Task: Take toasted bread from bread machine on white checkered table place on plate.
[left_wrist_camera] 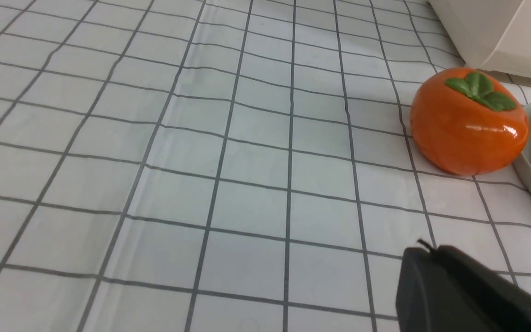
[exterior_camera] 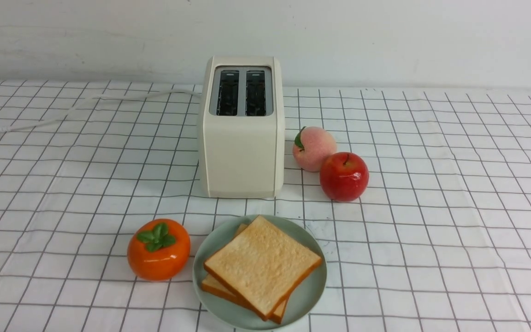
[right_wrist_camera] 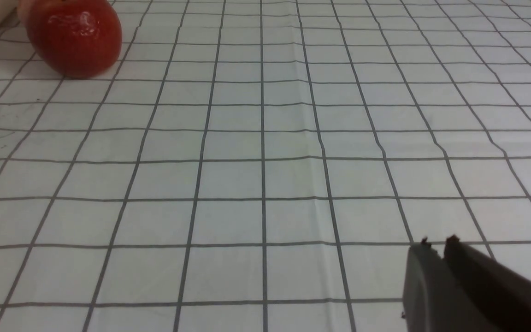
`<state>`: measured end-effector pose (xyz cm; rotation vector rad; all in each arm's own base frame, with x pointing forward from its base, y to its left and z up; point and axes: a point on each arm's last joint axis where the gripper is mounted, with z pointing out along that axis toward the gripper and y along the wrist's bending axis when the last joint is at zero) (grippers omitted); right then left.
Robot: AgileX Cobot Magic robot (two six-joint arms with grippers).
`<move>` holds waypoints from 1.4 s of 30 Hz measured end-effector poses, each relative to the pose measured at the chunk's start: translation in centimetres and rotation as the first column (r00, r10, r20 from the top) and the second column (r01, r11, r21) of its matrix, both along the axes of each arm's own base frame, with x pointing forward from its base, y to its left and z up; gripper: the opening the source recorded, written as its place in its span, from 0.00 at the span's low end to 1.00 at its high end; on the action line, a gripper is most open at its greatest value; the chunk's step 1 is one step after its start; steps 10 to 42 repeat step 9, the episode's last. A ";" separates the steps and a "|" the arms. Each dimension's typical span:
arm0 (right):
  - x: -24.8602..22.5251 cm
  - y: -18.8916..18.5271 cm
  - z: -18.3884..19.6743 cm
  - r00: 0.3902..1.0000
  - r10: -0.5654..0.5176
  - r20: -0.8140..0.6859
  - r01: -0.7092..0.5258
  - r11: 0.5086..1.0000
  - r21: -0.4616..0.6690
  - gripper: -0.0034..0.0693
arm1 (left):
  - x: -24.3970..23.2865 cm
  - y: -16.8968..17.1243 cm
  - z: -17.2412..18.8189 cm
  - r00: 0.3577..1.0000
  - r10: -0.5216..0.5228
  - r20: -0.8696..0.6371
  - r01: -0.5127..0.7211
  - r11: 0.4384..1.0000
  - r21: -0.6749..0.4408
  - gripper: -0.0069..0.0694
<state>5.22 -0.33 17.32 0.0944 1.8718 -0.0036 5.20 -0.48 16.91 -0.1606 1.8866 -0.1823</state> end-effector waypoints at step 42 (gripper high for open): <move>0.0 0.0 0.0 1.000 0.000 0.000 0.000 1.000 0.000 0.15 | 0.0 0.0 0.0 1.000 0.000 0.000 0.000 1.000 0.000 0.09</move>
